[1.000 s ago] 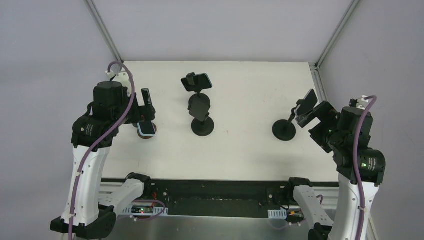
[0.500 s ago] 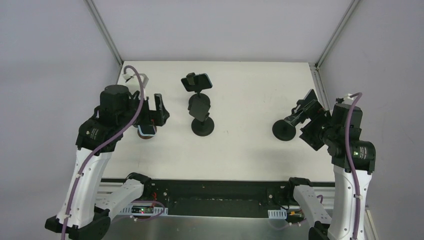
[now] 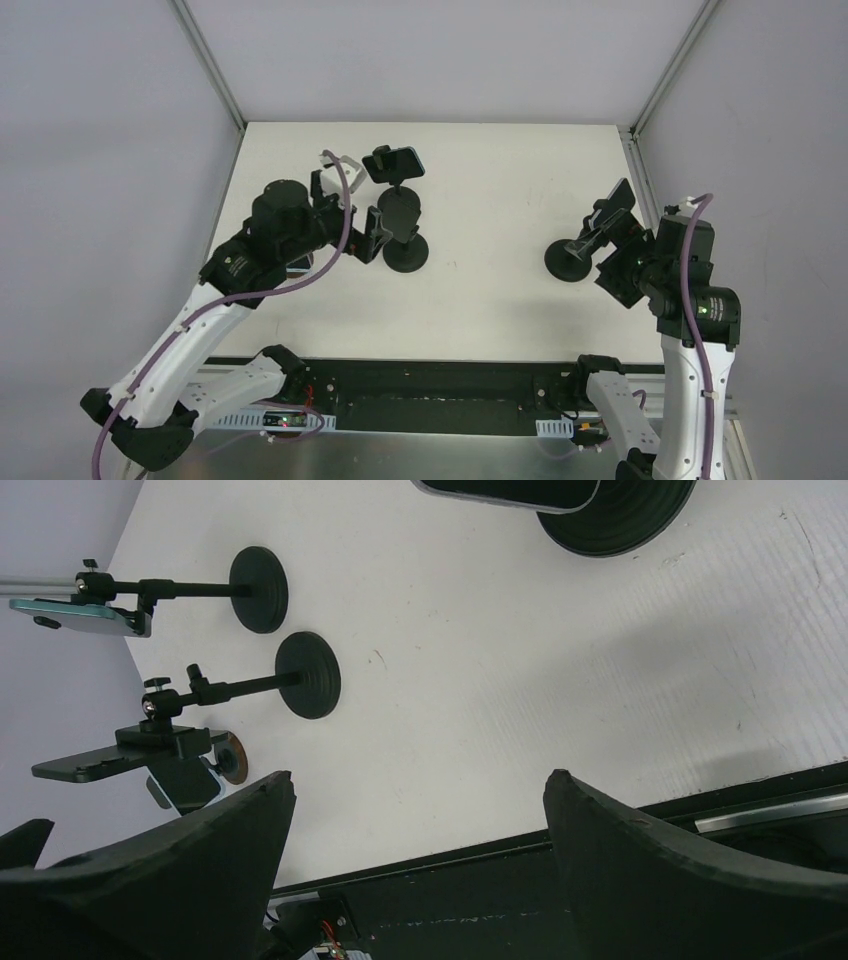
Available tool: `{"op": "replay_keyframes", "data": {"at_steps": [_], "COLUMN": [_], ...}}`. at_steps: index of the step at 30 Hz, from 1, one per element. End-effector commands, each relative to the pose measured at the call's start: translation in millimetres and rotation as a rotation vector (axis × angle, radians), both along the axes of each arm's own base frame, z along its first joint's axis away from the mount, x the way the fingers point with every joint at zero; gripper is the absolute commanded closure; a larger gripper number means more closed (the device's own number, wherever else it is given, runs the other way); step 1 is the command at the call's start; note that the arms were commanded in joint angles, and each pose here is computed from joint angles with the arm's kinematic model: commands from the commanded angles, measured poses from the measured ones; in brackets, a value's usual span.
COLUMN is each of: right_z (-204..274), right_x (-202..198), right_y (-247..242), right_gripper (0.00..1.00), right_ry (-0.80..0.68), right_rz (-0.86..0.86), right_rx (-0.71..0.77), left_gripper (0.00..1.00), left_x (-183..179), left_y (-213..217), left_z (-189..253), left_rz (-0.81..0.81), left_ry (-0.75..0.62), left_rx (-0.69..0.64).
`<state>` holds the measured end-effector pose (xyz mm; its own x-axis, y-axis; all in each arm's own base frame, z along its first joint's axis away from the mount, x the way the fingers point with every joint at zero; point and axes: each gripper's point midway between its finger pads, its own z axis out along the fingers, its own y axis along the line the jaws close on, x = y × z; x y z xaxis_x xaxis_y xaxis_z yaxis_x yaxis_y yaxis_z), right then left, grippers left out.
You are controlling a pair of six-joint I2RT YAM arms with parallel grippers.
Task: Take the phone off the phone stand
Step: Move the phone stand with the phone to the center of the board.
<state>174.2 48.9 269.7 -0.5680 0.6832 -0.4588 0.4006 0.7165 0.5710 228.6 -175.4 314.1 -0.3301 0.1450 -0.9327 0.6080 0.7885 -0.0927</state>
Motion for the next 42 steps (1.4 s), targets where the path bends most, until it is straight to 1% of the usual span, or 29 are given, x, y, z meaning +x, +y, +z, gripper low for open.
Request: {"op": "replay_keyframes", "data": {"at_steps": [1,3,5,9,17,25,30,35,40,42], "right_z": [-6.1,-9.7,-11.8,-15.4,-19.2,-23.7,-24.9,-27.2,-28.6,-29.3], "right_x": [1.0,0.0,-0.7,-1.5,-2.4,-1.8,-1.2,-1.1,-1.1,-1.2], "right_y": [-0.6,0.5,2.0,4.5,7.2,8.8,8.7,7.3,6.5,6.0], "right_gripper": [0.01,0.01,0.01,0.01,0.01,0.01,0.01,0.01,0.01,0.01], "right_ry": [-0.009,0.0,0.006,0.016,0.029,0.039,0.043,0.05,0.054,0.056], "right_rz": [-0.002,0.001,0.007,0.022,0.036,0.036,0.035,0.032,0.03,0.031], "right_rx": [-0.005,0.0,0.007,0.014,0.025,0.037,0.037,0.029,0.025,0.022], "left_gripper": [0.0,0.0,0.0,0.0,0.0,0.0,0.0,0.0,0.14,0.17], "left_x": [17.0,20.9,29.9,44.8,60.1,66.5,69.6,77.9,82.3,83.2], "left_y": [-29.8,-39.0,-41.0,-40.8,-52.5,-64.5,-72.1,-72.6,-71.6,-71.3], "left_z": [16.1,9.5,3.9,1.5,-12.6,-16.5,-21.3,-26.7,-31.7,-33.2], "left_rz": [-0.067,-0.07,-0.024,0.066,0.097,0.1,0.099,0.155,0.186,0.19], "left_ry": [-0.187,-0.223,-0.244,-0.28,-0.277,-0.263,-0.258,-0.263,-0.264,-0.262], "left_rx": [0.035,0.091,0.129,0.132,0.179,0.161,0.175,0.218,0.25,0.255]}}
